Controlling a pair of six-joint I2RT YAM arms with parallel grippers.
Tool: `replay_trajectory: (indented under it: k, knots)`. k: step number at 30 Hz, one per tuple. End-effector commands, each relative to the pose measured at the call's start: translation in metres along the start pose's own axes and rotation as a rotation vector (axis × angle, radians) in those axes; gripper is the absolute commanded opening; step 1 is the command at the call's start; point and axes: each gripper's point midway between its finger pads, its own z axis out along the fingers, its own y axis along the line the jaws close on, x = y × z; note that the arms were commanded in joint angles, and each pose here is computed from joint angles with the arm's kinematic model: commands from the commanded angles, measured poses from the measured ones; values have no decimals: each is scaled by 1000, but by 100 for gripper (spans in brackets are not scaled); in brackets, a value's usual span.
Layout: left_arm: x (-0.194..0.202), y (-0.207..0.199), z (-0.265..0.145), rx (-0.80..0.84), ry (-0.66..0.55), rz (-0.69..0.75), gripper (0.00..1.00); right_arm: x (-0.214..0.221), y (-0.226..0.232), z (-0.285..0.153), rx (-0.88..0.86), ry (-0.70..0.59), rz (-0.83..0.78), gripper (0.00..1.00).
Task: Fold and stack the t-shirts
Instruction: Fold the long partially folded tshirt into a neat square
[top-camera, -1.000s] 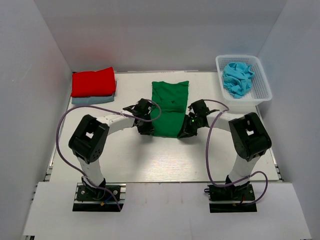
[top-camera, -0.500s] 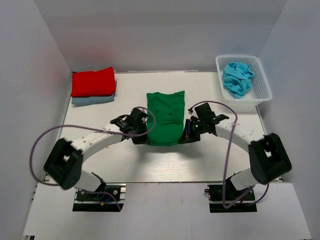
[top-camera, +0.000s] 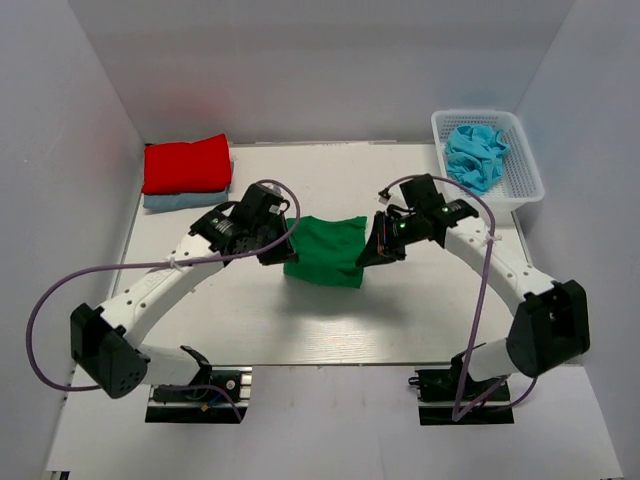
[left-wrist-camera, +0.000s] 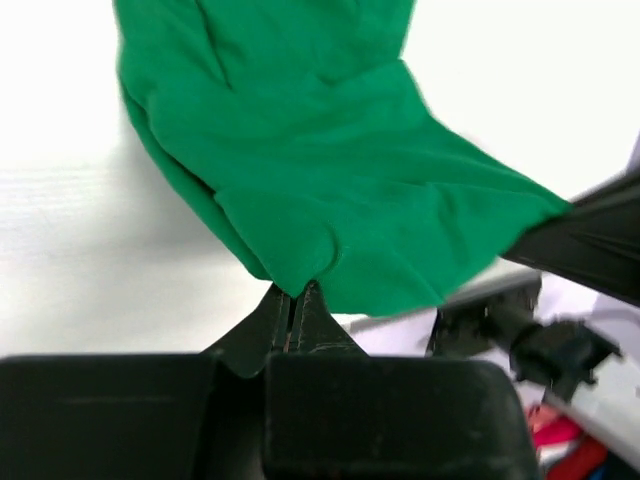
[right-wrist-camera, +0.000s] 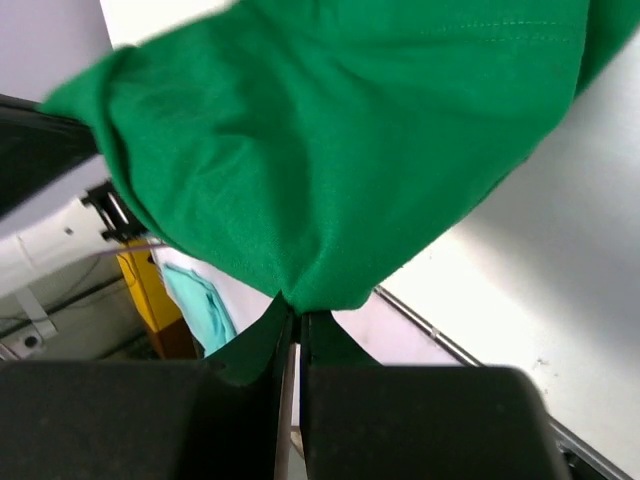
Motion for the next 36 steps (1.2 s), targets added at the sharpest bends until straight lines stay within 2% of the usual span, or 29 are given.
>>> replay_trajectory:
  k: [1, 3, 7, 15, 24, 28, 30, 31, 33, 34, 35, 36]
  knots:
    - [-28, 2, 3, -87, -74, -24, 0, -27, 5, -9, 3, -14, 6, 0]
    - [-42, 12, 12, -169, -113, -59, 0, -48, 7, -7, -4, -29, 6, 0]
    - [-78, 4, 13, -192, -218, -82, 0, -71, 6, -4, -32, -32, 26, 0]
    - [-114, 20, 60, -297, -205, -123, 0, -123, -12, 3, -83, -47, 101, 0]
    - [-152, 22, 109, -307, -184, -147, 0, -169, -38, 27, -84, -64, 157, 0]
    - [-168, 28, 133, -314, -194, -157, 0, -205, -60, 42, -61, -127, 169, 0]
    - [-182, 33, 139, -337, -227, -163, 0, -229, -63, 48, -69, -193, 103, 0]
    - [-184, 44, 151, -370, -222, -169, 10, -243, -69, 56, -72, -203, 97, 3]
    - [-202, 38, 160, -341, -263, -178, 46, -262, -70, 60, -88, -249, 41, 8]
    - [-210, 40, 165, -332, -281, -169, 88, -273, -77, 66, -77, -272, 40, 29]
    - [-215, 42, 172, -335, -299, -152, 100, -282, -84, 68, -51, -307, 12, 49]
    - [-233, 36, 167, -303, -346, -149, 100, -301, -84, 66, -48, -372, -38, 70]
